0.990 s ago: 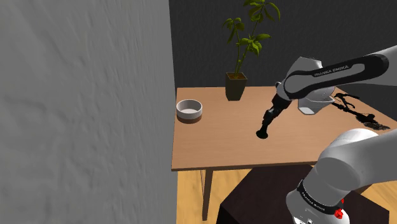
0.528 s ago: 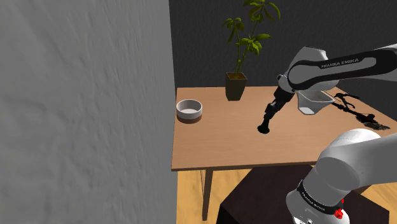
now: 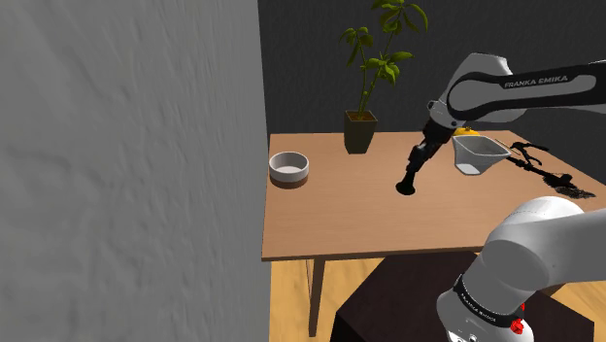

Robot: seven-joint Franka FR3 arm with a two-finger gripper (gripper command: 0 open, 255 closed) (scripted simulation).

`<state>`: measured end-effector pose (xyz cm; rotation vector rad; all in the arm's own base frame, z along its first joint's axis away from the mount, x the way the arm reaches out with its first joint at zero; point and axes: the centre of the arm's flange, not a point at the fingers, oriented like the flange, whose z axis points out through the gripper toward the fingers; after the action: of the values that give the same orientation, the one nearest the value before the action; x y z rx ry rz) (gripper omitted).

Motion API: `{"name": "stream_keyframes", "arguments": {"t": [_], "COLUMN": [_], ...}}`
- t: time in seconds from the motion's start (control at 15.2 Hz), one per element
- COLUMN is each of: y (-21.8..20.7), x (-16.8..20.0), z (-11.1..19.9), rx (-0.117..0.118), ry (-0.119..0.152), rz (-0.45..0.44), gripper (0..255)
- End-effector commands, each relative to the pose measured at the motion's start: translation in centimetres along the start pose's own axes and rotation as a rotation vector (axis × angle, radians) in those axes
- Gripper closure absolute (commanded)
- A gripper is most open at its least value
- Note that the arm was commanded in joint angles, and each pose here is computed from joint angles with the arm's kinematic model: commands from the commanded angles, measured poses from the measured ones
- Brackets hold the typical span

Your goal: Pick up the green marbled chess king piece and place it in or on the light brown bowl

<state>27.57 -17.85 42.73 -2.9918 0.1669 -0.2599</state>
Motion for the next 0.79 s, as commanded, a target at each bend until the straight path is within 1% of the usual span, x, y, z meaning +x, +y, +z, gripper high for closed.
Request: {"name": "stream_keyframes", "arguments": {"t": [0.0, 0.26, 0.33, 0.73], "y": [-0.1, -0.4, -0.4, -3.7], "x": [0.2, 0.5, 0.5, 7.6], "z": [-1.0, -3.1, -3.2, -1.9], "rx": [0.000, 0.000, 0.000, 0.000], "ry": [0.000, 0.000, 0.000, 0.000], "rz": [0.000, 0.000, 0.000, 0.000], "gripper": [255, 255, 255, 255]}}
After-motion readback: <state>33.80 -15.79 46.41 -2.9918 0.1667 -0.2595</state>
